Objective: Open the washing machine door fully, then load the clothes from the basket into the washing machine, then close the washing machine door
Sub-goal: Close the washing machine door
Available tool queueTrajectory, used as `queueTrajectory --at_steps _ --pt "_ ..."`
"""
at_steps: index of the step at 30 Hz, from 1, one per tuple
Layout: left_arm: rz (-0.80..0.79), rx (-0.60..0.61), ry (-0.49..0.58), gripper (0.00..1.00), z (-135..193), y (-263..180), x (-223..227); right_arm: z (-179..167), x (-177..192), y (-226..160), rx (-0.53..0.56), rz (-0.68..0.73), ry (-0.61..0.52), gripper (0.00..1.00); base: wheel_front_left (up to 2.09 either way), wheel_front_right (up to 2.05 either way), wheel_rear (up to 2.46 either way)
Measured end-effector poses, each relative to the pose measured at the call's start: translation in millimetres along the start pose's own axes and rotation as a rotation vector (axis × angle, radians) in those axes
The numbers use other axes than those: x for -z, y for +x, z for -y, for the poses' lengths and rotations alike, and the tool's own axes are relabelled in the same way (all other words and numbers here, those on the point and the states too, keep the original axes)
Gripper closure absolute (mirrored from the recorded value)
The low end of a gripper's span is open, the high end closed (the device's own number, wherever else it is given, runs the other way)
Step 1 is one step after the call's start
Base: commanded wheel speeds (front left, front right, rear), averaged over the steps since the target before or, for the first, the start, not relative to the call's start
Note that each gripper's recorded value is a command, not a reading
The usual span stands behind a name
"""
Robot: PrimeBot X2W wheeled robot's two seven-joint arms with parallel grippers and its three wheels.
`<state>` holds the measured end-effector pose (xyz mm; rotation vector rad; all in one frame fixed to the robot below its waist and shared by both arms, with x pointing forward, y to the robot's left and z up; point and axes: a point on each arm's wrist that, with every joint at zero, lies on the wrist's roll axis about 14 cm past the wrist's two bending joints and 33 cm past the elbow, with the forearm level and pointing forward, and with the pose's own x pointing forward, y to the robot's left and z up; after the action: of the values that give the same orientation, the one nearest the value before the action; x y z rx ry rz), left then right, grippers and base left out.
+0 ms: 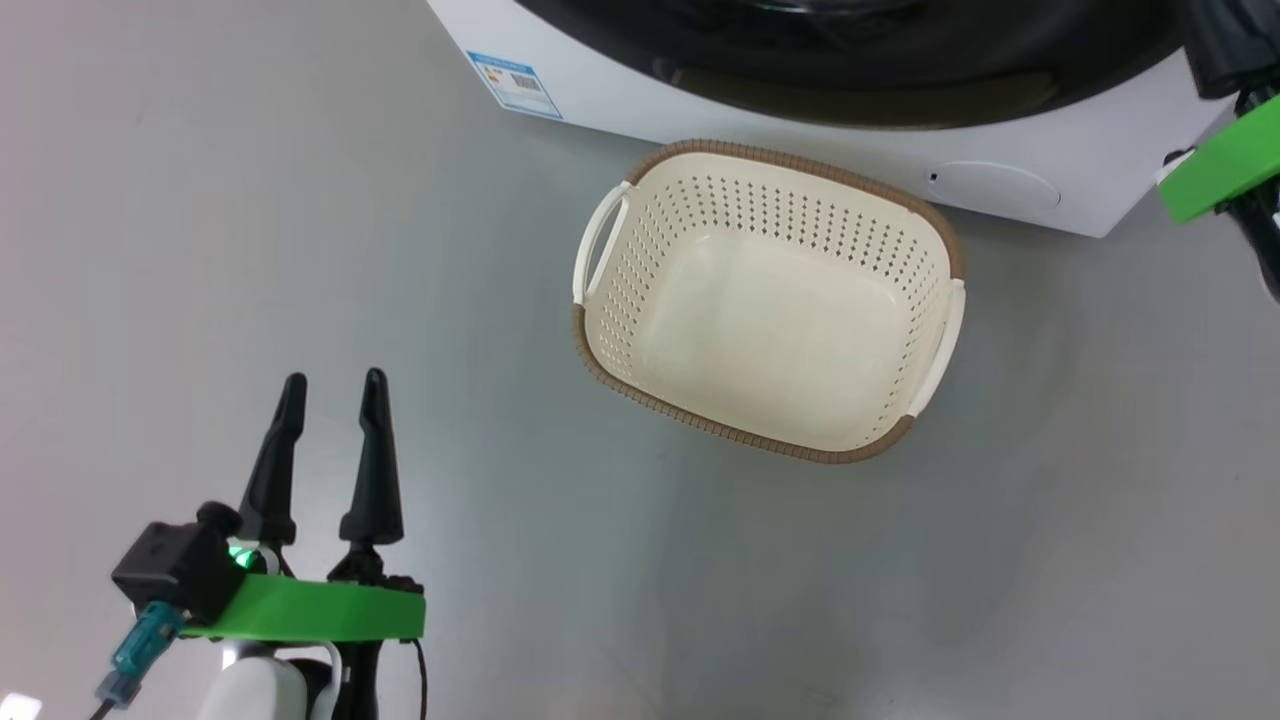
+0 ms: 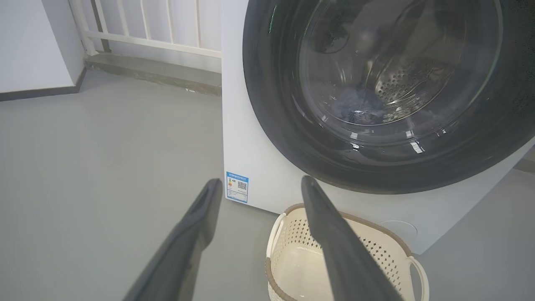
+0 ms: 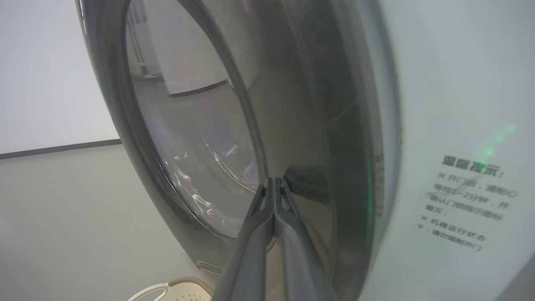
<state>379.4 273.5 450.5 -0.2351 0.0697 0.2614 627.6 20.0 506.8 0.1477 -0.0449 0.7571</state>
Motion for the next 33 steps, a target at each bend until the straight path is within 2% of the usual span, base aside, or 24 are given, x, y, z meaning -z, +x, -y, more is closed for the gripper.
queueTrajectory --at_steps 9,18,24,30,31,32,33 --pt "-0.014 0.007 -0.006 0.0 5 0 5 13 1 9 0.04 0.001 -0.007 1.0 0.0 0.0 0.0" --pt "0.01 -0.006 -0.008 0.0 0 -5 -4 8 -3 14 0.056 -0.002 -0.01 1.0 0.0 0.0 0.0" --pt "0.023 0.001 -0.014 0.0 2 -6 -9 7 -13 11 0.064 0.01 -0.017 1.0 0.0 0.0 0.0" --pt "0.042 0.027 -0.025 0.0 9 -5 -14 0 -42 4 0.049 0.071 -0.025 1.0 0.0 0.0 0.0" --pt "0.044 0.032 -0.026 0.0 11 -5 -15 -2 -45 1 0.043 0.076 -0.027 0.97 0.0 0.0 0.0" --pt "0.047 0.037 -0.027 0.0 12 -5 -16 -4 -46 -3 0.04 0.077 -0.026 0.83 0.0 0.0 0.0" --pt "0.05 0.042 -0.028 0.0 13 -4 -17 -7 -47 -6 0.037 0.076 -0.025 0.63 0.0 0.0 0.0"
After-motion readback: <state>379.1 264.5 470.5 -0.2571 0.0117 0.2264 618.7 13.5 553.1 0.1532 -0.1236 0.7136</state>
